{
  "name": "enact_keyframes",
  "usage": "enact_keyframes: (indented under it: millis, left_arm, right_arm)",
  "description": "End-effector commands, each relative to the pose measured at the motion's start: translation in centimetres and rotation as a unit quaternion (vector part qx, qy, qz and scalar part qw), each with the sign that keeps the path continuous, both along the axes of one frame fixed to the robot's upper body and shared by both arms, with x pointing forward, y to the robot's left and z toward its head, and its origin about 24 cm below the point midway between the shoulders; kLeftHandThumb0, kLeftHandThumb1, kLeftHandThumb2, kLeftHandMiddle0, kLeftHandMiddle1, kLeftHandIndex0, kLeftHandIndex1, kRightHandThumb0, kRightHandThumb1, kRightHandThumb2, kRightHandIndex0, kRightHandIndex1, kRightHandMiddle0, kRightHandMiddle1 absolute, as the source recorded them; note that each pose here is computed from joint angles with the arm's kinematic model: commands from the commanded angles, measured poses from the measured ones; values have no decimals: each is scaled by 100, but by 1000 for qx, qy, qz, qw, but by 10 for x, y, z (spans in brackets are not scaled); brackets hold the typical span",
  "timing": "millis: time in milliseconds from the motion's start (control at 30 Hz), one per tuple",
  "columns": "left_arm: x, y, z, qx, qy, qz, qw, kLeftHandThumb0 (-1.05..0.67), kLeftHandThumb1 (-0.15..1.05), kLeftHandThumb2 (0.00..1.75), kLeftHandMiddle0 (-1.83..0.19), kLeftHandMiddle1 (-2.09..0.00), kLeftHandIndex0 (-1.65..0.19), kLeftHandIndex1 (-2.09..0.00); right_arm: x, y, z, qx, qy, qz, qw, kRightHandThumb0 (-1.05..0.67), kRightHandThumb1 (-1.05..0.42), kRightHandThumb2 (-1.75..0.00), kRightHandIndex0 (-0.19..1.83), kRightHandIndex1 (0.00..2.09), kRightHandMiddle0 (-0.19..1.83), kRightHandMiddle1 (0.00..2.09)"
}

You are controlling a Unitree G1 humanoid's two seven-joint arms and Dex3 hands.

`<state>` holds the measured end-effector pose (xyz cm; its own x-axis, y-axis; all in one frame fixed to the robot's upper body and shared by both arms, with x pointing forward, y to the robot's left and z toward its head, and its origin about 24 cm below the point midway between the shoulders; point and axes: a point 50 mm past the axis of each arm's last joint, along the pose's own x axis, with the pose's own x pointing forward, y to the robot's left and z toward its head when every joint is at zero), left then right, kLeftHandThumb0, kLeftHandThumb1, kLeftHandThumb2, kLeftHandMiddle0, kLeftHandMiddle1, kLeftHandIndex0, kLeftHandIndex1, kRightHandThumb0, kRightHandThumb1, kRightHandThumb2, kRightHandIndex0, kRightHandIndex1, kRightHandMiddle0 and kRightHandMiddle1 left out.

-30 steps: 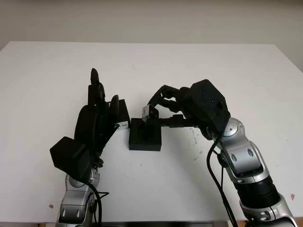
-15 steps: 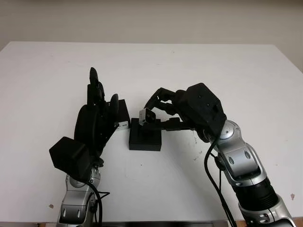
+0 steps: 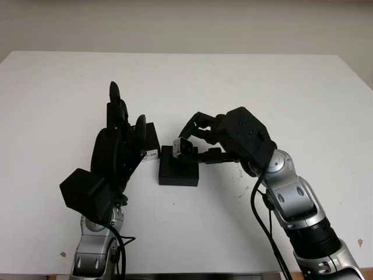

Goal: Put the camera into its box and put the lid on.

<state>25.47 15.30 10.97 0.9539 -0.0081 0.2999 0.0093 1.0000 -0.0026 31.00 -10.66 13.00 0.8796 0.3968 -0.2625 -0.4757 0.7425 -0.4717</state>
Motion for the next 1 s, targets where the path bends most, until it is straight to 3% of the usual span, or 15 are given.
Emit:
enact_keyframes:
  millis: [0, 967]
  left_arm:
    - [-2, 0, 4, 2, -10, -2, 1000, -74, 105, 50, 19, 0, 19, 0]
    - [-1, 0, 5, 1, -8, -2, 1000, -74, 105, 50, 19, 0, 19, 0]
  right_arm:
    - [3, 0, 4, -7, -13, 2, 1000, -33, -93, -5, 29, 6, 22, 189]
    - [-5, 8, -11, -32, 7, 31, 999, -34, -93, -5, 30, 6, 27, 182]
